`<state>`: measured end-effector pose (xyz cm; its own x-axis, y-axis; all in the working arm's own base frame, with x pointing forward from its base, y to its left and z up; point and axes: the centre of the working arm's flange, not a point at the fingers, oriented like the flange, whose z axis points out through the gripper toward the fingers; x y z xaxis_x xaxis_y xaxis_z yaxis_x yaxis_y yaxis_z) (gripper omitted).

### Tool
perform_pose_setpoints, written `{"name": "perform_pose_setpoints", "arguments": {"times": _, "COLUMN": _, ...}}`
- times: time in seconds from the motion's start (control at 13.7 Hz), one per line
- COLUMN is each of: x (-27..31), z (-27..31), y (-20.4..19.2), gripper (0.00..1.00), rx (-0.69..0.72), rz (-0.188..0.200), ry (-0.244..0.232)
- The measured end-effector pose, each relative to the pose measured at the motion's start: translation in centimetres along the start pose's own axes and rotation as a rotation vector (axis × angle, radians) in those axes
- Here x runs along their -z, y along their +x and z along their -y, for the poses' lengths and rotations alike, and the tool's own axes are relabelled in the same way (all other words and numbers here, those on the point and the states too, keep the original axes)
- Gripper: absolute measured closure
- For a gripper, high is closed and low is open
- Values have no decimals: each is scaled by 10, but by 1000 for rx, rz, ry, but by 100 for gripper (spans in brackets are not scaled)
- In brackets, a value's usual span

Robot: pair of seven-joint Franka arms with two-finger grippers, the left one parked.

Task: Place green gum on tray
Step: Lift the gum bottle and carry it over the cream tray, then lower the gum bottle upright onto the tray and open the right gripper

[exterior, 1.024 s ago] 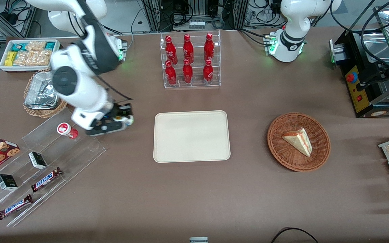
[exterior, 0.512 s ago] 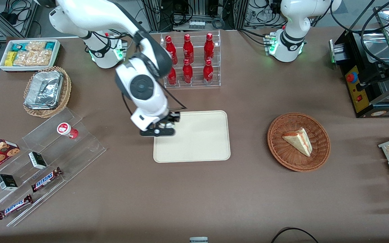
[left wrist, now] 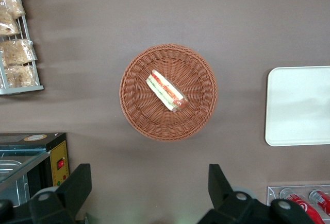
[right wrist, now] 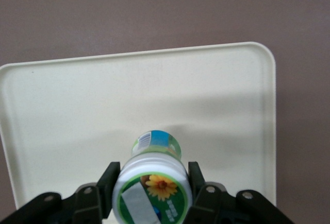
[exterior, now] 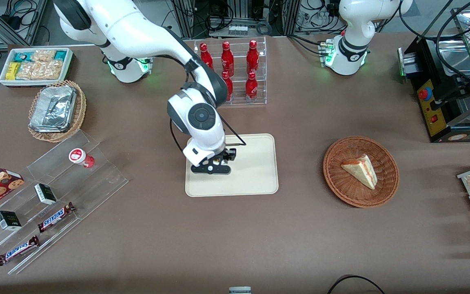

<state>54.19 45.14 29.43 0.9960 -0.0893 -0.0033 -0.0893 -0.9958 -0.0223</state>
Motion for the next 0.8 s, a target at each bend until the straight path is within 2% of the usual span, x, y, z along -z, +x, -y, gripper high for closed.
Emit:
{"name": "perform_pose_setpoints", "arguments": {"times": 0.59, "x": -49, "z": 27, "y": -16, "gripper": 41, "rx": -32, "rz": -26, "ry": 5}}
{"name": "perform_pose_setpoints", "arguments": {"times": 0.8, "x": -61, "z": 26, "y": -15, "gripper": 41, "rx": -22, "rz": -34, "ry": -12}}
